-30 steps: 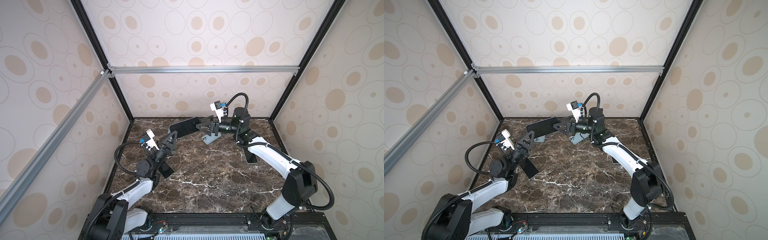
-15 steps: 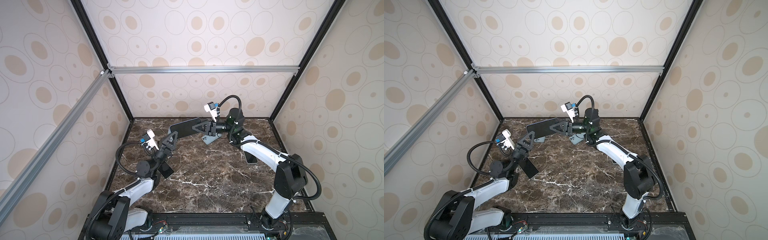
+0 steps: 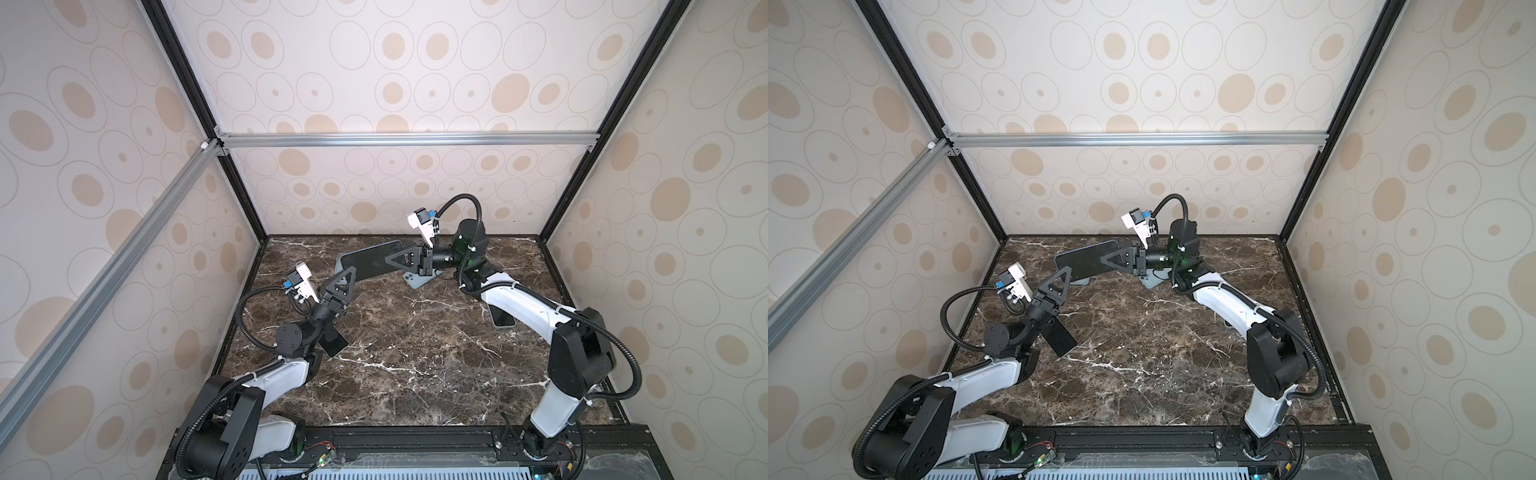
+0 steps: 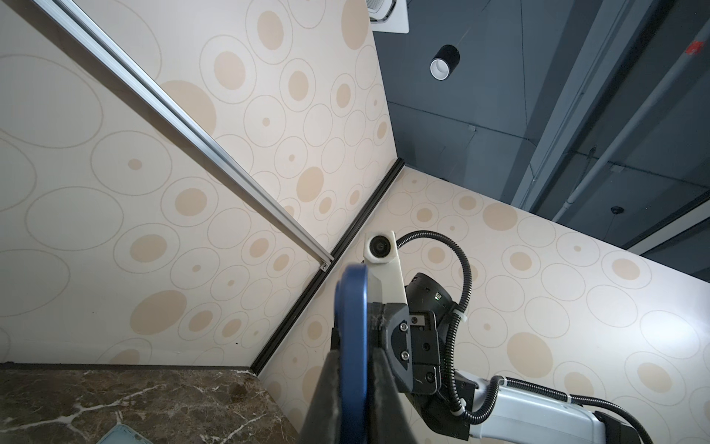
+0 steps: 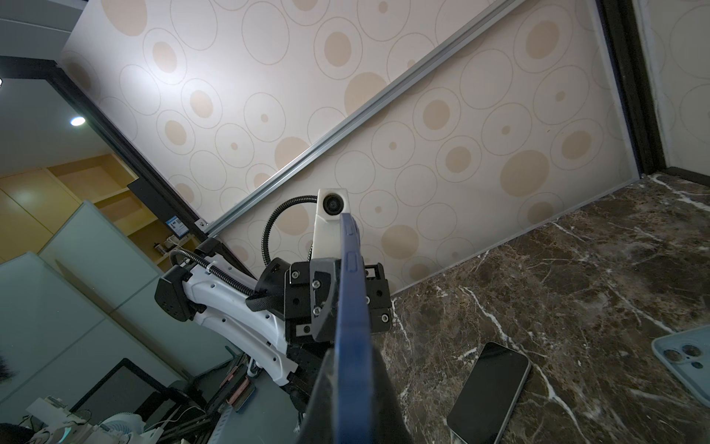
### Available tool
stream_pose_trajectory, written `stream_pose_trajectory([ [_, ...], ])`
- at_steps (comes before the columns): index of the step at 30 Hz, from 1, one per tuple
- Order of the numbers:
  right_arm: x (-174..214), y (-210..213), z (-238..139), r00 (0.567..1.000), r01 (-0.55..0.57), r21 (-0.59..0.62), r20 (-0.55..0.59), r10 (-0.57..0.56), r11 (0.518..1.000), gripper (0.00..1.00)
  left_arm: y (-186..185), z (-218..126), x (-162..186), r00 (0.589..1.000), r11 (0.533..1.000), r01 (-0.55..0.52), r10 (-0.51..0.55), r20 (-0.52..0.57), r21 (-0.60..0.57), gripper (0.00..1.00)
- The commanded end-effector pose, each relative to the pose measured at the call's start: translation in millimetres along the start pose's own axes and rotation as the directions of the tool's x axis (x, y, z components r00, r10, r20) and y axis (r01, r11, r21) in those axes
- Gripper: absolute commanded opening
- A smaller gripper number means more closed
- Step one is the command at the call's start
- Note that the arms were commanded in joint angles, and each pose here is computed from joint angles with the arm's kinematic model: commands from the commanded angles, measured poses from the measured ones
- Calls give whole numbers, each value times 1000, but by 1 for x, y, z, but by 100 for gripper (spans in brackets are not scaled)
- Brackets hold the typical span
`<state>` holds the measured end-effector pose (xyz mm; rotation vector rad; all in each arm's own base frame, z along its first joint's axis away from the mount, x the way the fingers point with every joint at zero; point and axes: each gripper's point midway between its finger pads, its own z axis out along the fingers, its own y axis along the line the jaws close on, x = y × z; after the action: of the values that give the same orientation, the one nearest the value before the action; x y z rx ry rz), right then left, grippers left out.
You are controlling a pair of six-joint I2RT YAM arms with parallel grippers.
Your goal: Put the phone into the phone case
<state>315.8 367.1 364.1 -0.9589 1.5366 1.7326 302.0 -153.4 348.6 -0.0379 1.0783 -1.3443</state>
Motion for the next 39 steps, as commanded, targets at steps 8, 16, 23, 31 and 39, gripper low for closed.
stream_pose_trajectory([
  [8,-10,-14,-20,995,74,70,63,-79,995,0,33,-6,-2,993,984,-109,115,33,-141,51],
  [16,-12,-31,-35,995,57,111,76,-65,992,0,44,-10,-2,986,968,-154,162,27,-199,65],
  [23,-21,-55,-58,994,22,253,102,-50,967,0,65,-10,-11,962,904,-262,274,-15,-336,65],
  [31,-38,-71,-121,997,-29,635,70,-20,772,0,130,-5,-30,913,625,-400,332,-236,-671,62],
  [39,-19,-64,-198,982,-185,839,149,112,511,0,202,52,69,836,590,-481,85,-542,-648,58],
])
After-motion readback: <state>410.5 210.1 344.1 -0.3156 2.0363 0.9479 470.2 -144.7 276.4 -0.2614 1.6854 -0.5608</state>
